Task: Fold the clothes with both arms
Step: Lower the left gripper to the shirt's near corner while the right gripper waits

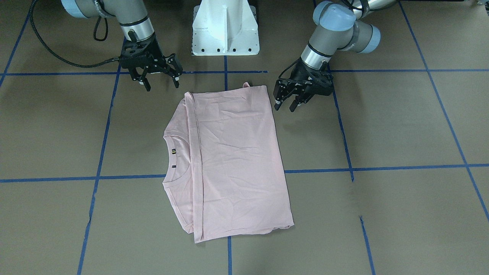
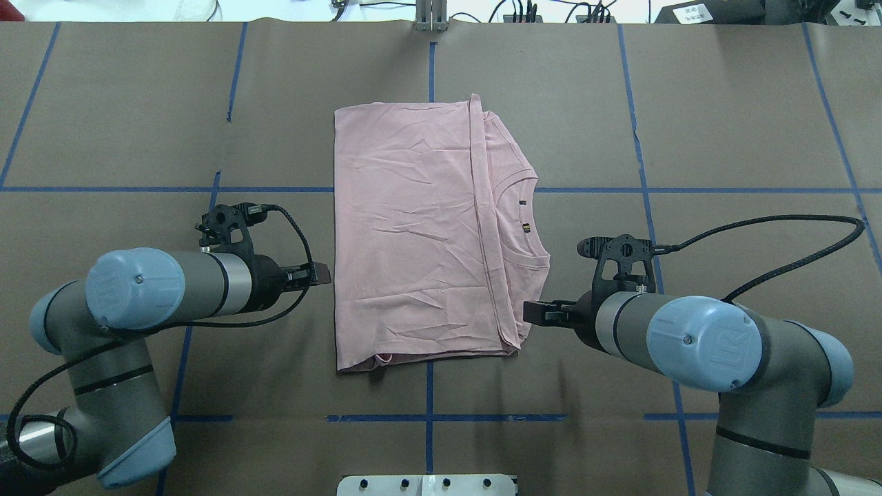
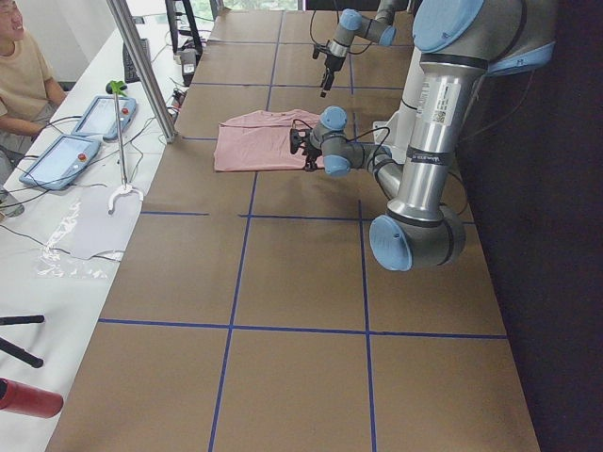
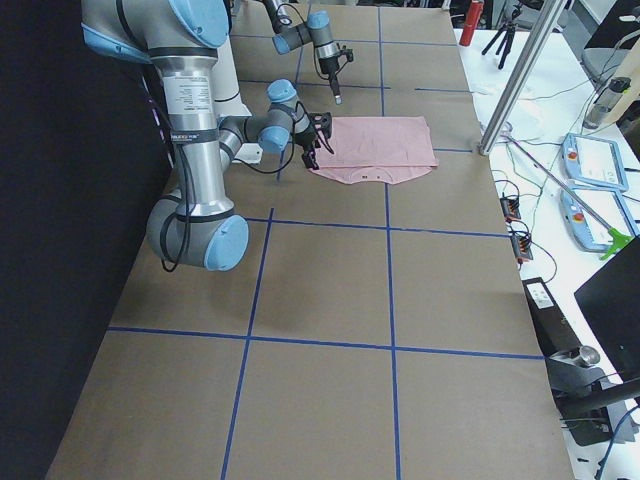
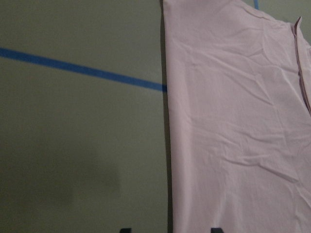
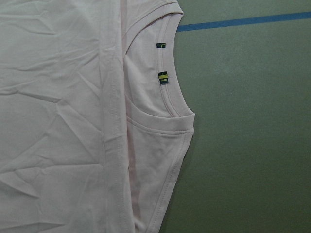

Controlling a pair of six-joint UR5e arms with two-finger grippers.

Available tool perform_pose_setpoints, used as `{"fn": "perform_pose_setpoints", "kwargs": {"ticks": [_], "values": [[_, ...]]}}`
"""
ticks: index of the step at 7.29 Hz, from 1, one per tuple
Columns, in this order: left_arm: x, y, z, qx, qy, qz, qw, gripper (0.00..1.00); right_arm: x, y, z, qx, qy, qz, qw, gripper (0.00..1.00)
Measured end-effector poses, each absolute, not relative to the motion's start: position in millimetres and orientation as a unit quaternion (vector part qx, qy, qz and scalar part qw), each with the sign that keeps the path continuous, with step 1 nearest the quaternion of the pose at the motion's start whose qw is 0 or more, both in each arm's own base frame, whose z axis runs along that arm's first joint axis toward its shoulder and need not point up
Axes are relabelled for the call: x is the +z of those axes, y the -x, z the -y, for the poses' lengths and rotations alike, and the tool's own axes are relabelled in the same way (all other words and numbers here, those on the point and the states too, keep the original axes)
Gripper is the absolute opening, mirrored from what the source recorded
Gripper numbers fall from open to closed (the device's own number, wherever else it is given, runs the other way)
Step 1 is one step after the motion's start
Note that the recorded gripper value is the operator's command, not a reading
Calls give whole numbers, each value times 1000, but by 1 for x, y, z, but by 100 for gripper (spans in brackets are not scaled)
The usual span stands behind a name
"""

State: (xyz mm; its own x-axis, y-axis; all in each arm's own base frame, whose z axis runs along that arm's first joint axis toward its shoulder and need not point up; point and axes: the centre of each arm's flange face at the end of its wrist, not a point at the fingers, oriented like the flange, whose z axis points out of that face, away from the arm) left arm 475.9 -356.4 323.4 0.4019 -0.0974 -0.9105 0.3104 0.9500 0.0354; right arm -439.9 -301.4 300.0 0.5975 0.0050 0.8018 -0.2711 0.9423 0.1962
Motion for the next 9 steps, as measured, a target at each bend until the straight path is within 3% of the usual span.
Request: {"fn": "perform_pose_setpoints", "kwargs": {"ticks": [3, 5, 9], "values": [[314, -511, 327, -115, -76, -498, 856, 63, 300, 441, 302, 77, -151, 441, 881, 100], [304, -522, 318, -109, -72, -491, 861, 56, 300, 441, 302, 77, -152, 441, 881, 100], [301, -536, 296, -93, -61, -489, 865, 56, 300, 441, 302, 78, -153, 441, 881, 100]]}}
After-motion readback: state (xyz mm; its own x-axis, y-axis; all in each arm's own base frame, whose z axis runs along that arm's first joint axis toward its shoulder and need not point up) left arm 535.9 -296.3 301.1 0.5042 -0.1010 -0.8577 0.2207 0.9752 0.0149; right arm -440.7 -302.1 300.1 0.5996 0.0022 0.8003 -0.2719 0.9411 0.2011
